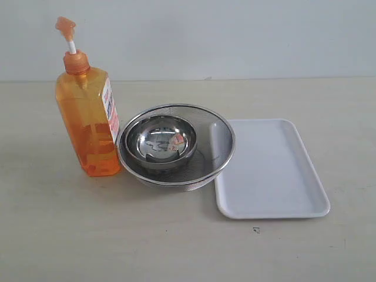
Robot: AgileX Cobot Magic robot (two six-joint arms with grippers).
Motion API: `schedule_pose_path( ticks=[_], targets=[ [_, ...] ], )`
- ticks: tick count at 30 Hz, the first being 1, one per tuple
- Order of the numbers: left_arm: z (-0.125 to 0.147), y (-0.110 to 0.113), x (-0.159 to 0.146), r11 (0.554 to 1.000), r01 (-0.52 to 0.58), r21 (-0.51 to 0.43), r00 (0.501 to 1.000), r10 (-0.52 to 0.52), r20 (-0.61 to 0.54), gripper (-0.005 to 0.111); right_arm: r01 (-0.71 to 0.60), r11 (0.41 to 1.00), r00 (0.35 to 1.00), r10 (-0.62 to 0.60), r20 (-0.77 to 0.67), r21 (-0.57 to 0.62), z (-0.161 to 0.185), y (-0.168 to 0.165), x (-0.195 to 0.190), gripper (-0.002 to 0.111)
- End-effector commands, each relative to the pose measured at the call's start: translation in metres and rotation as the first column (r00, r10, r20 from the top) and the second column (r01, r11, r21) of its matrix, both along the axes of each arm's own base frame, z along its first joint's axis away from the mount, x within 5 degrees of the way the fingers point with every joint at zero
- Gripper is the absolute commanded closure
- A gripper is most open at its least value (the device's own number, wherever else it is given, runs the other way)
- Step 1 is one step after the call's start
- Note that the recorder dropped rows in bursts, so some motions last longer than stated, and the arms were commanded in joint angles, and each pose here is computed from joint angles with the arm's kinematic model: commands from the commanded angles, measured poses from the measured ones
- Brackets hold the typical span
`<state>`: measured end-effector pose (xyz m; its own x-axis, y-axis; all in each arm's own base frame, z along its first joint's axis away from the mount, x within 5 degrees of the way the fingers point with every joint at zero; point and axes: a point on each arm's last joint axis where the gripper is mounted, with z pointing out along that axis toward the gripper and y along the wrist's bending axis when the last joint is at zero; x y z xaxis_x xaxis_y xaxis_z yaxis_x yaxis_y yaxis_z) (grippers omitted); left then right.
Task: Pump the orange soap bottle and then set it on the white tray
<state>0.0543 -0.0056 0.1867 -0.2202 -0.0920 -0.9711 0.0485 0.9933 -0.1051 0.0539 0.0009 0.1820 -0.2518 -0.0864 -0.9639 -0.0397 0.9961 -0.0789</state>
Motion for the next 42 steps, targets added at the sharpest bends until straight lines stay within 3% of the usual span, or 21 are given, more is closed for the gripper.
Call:
schedule_pose_path(
  ticks=[1, 42],
  targets=[
    [0.0, 0.0001, 0.0001, 1.0, -0.002, -0.003, 1.0, 0.002, 0.011, 0.102, 0.004, 1.0, 1.0, -0.004, 0.015, 0.006, 0.0015, -0.0001, -0.0001, 0.109],
    [-0.0001, 0.0008, 0.0001, 1.0, -0.005, 0.027, 1.0, 0.004, 0.012, 0.102, 0.004, 1.0, 1.0, -0.004, 0.015, 0.006, 0.0015, -0.0001, -0.0001, 0.109]
  ],
)
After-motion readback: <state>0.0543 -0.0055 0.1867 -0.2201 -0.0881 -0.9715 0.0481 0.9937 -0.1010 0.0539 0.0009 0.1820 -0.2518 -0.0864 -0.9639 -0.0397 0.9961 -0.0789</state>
